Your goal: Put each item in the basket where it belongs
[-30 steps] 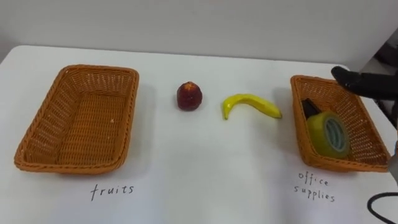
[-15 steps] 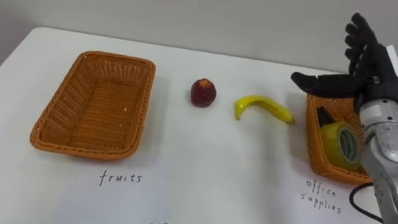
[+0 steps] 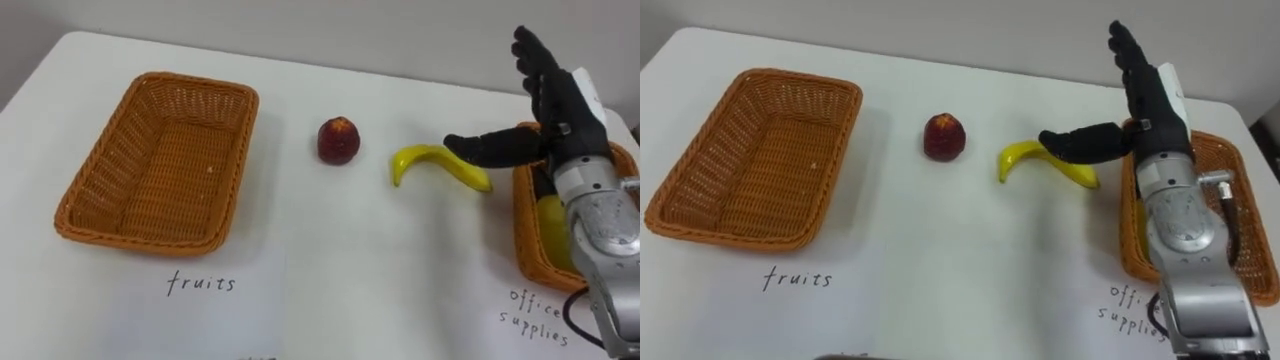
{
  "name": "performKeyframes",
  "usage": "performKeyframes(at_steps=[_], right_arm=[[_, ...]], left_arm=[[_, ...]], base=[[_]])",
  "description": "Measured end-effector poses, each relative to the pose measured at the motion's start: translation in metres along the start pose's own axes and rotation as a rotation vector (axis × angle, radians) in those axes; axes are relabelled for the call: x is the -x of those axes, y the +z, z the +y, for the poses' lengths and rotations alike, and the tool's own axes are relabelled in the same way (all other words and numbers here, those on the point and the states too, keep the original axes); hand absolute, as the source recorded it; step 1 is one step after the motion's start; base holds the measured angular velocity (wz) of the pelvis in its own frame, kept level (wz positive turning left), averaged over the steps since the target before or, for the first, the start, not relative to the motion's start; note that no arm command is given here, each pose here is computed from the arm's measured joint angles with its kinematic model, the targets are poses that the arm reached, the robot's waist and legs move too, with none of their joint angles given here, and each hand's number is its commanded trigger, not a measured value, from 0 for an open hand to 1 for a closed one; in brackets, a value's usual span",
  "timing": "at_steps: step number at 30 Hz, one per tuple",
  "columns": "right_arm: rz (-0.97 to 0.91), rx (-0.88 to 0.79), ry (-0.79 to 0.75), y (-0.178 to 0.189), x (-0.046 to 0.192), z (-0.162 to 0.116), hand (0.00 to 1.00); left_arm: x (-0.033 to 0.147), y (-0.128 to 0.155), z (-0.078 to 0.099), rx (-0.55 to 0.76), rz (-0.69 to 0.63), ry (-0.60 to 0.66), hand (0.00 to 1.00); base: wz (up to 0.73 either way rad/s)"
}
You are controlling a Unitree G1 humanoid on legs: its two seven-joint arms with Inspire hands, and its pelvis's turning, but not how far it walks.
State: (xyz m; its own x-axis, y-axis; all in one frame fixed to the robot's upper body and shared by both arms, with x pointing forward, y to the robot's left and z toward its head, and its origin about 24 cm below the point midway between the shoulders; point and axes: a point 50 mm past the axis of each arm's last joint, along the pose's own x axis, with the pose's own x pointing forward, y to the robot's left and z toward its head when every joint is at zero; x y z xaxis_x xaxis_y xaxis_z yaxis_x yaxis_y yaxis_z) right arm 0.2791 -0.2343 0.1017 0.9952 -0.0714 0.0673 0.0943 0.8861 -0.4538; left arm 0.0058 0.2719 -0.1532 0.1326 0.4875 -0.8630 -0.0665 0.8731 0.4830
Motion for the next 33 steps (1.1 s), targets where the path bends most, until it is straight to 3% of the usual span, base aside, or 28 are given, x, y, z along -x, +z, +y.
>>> performKeyframes(at_steps=[6,33], right_arm=[[0.013,0.159,0.012,-0.002,-0.001,-0.007,0.00],[0.072,0.430,0.078,-0.008,-0.022,-0.003,0.00]], left_arm=[[0.000,0.000,-0.001,0.002,0.005,-0.030,0.00],[-0.003,0.008,0.009,-0.030,-0.018,-0.008,0.00]], base=[[0.00],[0.02]])
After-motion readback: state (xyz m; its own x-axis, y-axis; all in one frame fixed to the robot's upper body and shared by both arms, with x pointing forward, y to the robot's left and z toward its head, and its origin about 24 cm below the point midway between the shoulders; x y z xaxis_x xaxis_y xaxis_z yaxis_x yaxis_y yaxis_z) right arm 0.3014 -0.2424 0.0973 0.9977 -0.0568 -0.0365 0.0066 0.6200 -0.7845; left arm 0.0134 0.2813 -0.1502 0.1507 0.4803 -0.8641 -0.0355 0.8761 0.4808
